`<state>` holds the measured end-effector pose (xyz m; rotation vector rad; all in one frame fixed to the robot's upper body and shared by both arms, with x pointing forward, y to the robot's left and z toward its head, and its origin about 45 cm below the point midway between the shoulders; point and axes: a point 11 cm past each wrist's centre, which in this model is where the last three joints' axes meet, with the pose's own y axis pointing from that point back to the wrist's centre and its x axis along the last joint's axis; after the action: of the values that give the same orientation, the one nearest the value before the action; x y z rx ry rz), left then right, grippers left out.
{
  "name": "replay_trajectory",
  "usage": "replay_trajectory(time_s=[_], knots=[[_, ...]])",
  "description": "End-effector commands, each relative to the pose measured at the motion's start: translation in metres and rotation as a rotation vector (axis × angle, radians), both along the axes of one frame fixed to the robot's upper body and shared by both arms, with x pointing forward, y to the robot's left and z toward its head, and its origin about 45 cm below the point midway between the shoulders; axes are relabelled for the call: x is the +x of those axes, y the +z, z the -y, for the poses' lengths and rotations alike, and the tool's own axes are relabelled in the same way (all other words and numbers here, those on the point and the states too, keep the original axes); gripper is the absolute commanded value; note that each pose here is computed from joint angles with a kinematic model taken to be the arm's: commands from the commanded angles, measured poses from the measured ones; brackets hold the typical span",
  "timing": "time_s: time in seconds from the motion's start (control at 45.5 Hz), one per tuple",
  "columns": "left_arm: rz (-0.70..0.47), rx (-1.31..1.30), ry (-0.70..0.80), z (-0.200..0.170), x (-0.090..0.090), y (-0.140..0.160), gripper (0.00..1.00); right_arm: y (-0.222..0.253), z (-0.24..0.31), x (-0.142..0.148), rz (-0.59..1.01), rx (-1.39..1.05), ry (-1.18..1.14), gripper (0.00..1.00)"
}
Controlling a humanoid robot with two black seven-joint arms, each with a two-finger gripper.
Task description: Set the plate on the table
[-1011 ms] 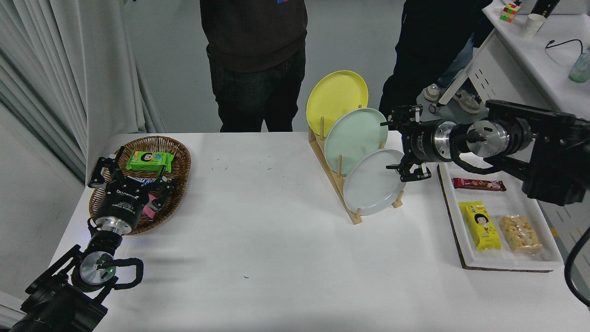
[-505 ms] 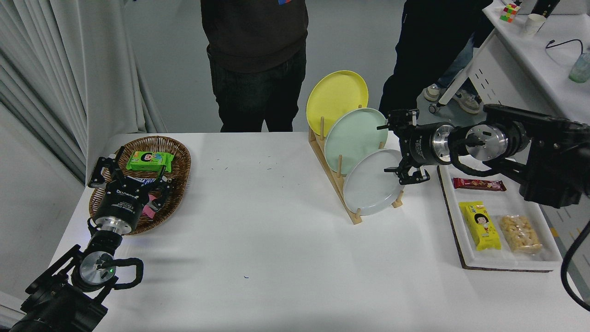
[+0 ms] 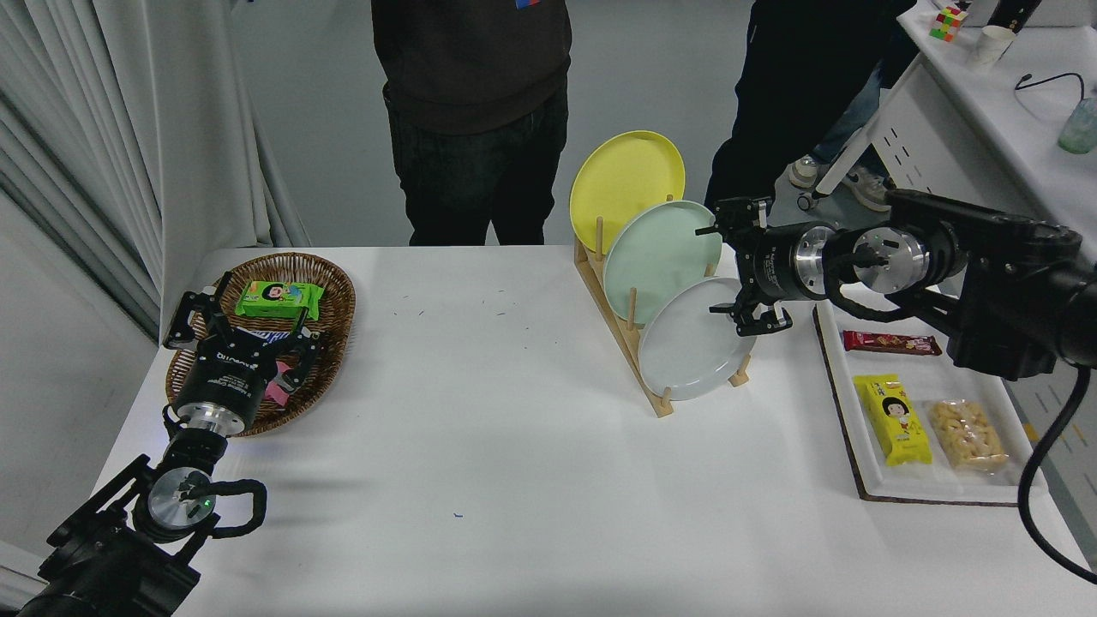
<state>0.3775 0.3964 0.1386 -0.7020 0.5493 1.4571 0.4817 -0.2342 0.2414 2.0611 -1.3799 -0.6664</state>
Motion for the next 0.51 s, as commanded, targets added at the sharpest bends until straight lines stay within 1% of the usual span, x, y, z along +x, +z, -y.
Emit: replay_trajectory(time_s=[0.0,0.264,0.484], knots=[[0.0,0.0,0.0,0.0,0.0,0.0,0.98,-0.006,-0.003,0.0,-0.011,-0.012,-0.006,1.0],[0.0,0.0,0.0,0.0,0.0,0.0,0.98,-0.007,-0.005,0.004,-0.065,-0.039,-0.037,1.0],[0.0,0.0,0.0,0.0,0.0,0.0,0.98,-0.007,-0.005,0.011,-0.058,-0.055,-0.062,1.0]])
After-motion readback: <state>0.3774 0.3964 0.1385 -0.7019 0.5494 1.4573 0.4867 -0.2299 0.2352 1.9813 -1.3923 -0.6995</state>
